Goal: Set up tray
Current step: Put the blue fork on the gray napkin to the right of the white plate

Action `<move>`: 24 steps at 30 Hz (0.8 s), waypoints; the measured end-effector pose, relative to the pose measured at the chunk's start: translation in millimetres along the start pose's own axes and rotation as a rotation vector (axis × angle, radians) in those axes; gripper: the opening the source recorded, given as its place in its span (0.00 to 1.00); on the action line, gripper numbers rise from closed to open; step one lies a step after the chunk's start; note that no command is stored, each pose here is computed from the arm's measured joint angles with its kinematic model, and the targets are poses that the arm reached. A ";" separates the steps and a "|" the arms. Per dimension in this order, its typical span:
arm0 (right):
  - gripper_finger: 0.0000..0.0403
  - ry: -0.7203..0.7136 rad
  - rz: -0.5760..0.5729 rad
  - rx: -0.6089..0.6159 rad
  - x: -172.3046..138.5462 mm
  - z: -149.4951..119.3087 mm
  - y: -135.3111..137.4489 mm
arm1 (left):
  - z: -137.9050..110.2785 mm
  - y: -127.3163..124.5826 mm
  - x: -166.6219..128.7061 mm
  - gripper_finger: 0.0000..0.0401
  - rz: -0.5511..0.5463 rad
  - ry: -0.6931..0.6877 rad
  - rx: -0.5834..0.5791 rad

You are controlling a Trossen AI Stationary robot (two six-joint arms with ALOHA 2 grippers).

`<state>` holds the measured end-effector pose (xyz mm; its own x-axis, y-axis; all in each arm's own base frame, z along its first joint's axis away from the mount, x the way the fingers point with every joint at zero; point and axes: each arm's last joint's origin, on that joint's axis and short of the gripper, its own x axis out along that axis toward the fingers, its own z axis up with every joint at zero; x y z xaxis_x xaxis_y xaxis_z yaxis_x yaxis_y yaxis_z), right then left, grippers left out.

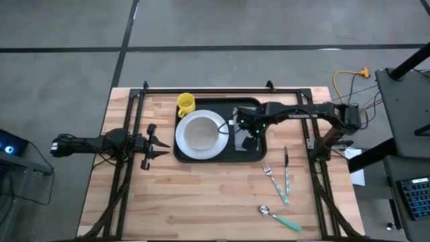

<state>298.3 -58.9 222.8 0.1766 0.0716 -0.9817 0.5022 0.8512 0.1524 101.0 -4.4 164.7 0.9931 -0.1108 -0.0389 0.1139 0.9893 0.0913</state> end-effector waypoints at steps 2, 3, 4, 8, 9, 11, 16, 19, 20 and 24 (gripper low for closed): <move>0.62 0.001 0.004 0.002 -1.3 -4.6 7.1 | 0.0 0.0 0.0 0.21 0.000 0.000 0.000; 0.62 0.002 0.006 0.003 -1.6 -7.1 10.7 | 0.0 0.0 0.0 0.21 0.000 0.000 0.000; 0.62 0.004 0.008 0.002 -1.9 -9.5 14.1 | 0.0 0.0 0.0 0.21 0.000 0.000 0.000; 0.62 0.017 0.009 0.034 -0.3 -18.6 24.3 | -0.1 0.0 0.1 0.21 0.000 0.002 0.000; 0.62 0.023 0.007 0.051 0.8 -21.4 26.4 | -0.2 0.0 0.1 0.21 0.000 0.002 0.000; 0.62 0.032 0.006 0.078 2.5 -26.7 30.0 | -0.2 0.0 0.2 0.21 -0.001 0.003 0.000; 0.61 0.059 -0.002 0.121 7.7 -42.0 40.4 | -0.3 0.0 0.2 0.21 0.000 0.004 0.000; 0.61 0.077 -0.011 0.172 11.9 -51.4 47.9 | -0.3 0.0 0.2 0.21 -0.001 0.004 0.000; 0.61 0.082 -0.014 0.190 13.7 -54.5 50.7 | -0.3 0.0 0.2 0.21 -0.001 0.004 0.000; 0.62 0.106 -0.030 0.242 19.0 -68.1 62.5 | -0.3 0.0 0.2 0.21 0.000 0.004 0.000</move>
<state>275.4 31.1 205.9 0.0756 0.1131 -0.9907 0.6957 0.7058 0.1337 101.2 -4.4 164.4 0.9929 -0.1109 -0.0427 0.1144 0.9893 0.0909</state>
